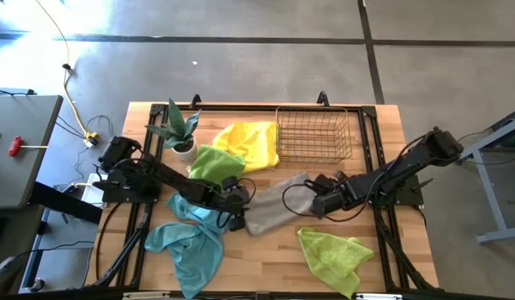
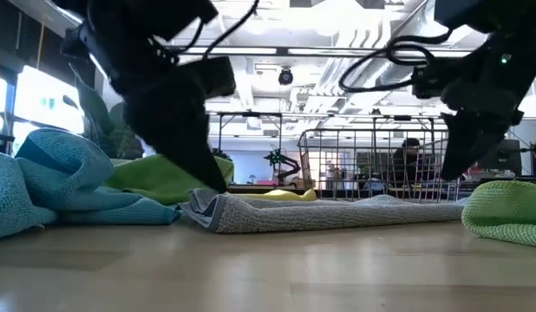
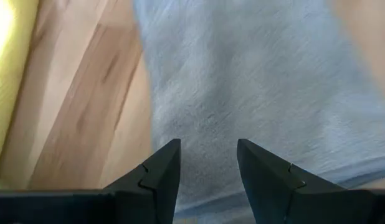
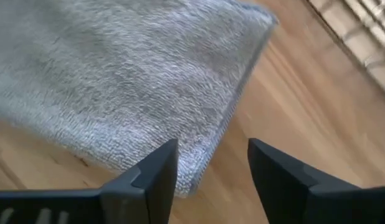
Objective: Fold microfiber towels
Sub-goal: Fold the gray microfiber towel
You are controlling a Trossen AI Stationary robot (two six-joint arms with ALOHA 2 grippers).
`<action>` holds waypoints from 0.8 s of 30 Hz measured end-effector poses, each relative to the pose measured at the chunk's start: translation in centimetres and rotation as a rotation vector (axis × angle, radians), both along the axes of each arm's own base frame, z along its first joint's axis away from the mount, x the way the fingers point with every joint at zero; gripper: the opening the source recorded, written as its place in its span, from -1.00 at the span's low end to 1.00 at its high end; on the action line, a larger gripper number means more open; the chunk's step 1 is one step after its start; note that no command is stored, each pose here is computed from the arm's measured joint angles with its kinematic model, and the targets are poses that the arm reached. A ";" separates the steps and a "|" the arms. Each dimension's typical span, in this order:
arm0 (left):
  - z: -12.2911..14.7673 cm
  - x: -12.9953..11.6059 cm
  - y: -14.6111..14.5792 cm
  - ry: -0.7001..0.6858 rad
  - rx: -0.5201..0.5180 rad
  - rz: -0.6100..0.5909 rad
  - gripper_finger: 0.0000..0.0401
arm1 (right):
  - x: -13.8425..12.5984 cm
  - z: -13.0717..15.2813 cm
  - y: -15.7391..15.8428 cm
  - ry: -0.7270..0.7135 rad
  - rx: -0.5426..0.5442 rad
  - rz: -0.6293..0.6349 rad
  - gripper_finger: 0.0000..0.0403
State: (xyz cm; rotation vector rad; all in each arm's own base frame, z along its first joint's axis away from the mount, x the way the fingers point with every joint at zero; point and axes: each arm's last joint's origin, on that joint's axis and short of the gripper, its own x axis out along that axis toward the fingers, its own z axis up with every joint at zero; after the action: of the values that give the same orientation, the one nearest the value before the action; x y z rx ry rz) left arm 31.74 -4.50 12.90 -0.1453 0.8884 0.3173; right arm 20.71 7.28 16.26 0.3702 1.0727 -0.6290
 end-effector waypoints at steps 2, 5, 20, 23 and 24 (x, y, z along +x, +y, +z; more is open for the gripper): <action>-0.9 0.3 0.0 0.006 0.004 0.004 -0.26 | -0.2 -0.4 -0.1 -0.013 0.025 -0.055 0.00; -1.9 0.6 -0.1 0.019 0.005 -0.006 -0.26 | -0.7 -0.9 -0.2 -0.003 0.059 -0.107 0.02; -2.7 0.6 -0.6 0.038 0.008 -0.020 -0.26 | -1.6 -3.5 -0.3 -0.138 0.232 -0.276 0.02; -2.8 0.6 -0.6 0.038 0.010 -0.020 -0.26 | -1.3 -3.5 -0.2 -0.162 0.259 -0.271 0.00; -2.8 0.6 -0.6 0.038 0.010 -0.020 -0.26 | -1.1 -3.4 -0.1 -0.173 0.275 -0.262 -0.02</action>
State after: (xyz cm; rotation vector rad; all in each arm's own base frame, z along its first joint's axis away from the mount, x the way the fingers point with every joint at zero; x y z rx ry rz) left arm 32.37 -5.09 10.12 -0.1215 0.9254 0.3070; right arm 19.57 7.20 12.82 0.8000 0.9526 -0.6691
